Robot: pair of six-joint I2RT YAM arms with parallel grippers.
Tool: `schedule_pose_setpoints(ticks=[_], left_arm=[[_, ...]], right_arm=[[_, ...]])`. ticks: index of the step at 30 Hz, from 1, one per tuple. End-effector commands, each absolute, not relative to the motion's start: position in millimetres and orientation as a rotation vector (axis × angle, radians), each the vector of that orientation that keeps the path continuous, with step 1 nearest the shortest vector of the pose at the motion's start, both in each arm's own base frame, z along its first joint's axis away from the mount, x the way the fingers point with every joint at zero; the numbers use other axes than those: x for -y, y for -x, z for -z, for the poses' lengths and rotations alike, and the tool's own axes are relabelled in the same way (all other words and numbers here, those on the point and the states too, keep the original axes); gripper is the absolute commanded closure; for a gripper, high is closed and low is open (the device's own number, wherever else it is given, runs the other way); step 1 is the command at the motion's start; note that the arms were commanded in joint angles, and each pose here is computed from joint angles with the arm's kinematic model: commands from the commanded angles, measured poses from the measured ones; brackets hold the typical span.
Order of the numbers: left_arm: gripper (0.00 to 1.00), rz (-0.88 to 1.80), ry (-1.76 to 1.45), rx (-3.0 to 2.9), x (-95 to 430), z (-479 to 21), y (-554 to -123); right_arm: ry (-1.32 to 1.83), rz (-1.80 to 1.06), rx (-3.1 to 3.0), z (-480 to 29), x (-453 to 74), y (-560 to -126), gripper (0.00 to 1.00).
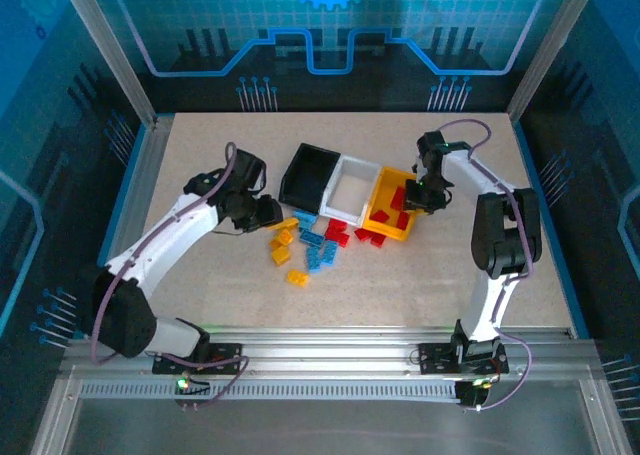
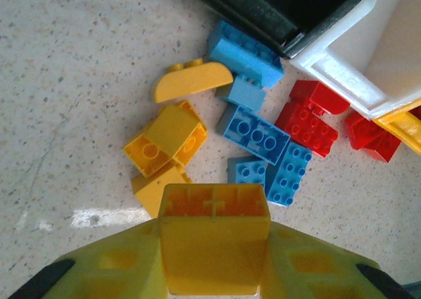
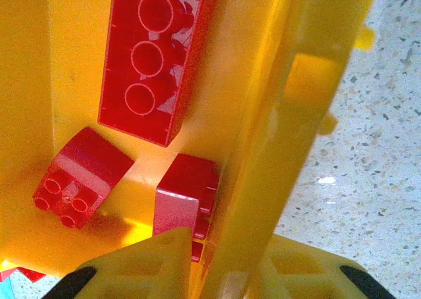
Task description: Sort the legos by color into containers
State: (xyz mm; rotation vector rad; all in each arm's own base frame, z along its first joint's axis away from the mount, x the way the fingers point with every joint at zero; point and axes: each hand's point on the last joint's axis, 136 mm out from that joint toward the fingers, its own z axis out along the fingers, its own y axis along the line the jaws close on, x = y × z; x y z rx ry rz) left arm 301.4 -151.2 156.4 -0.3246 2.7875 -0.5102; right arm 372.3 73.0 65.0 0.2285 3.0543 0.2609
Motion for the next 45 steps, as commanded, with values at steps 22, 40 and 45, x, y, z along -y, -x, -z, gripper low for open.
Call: schedule_pose_setpoints(ticks=[22,40,45], left_arm=[[0.56,0.325,0.129,-2.812,199,-119,-479],[0.31,0.211,-0.031,-2.890,154,-137,-344],[0.31,0.236,-0.032,-2.955,143,-106,-300]], right_arm=[[-0.203,-0.449,-2.944,-143,-123,-299,0.36],[-0.071,-0.538,-2.988,-124,-170,-281,0.34],[0.000,-0.544,-3.004,-119,-186,-283,0.34]])
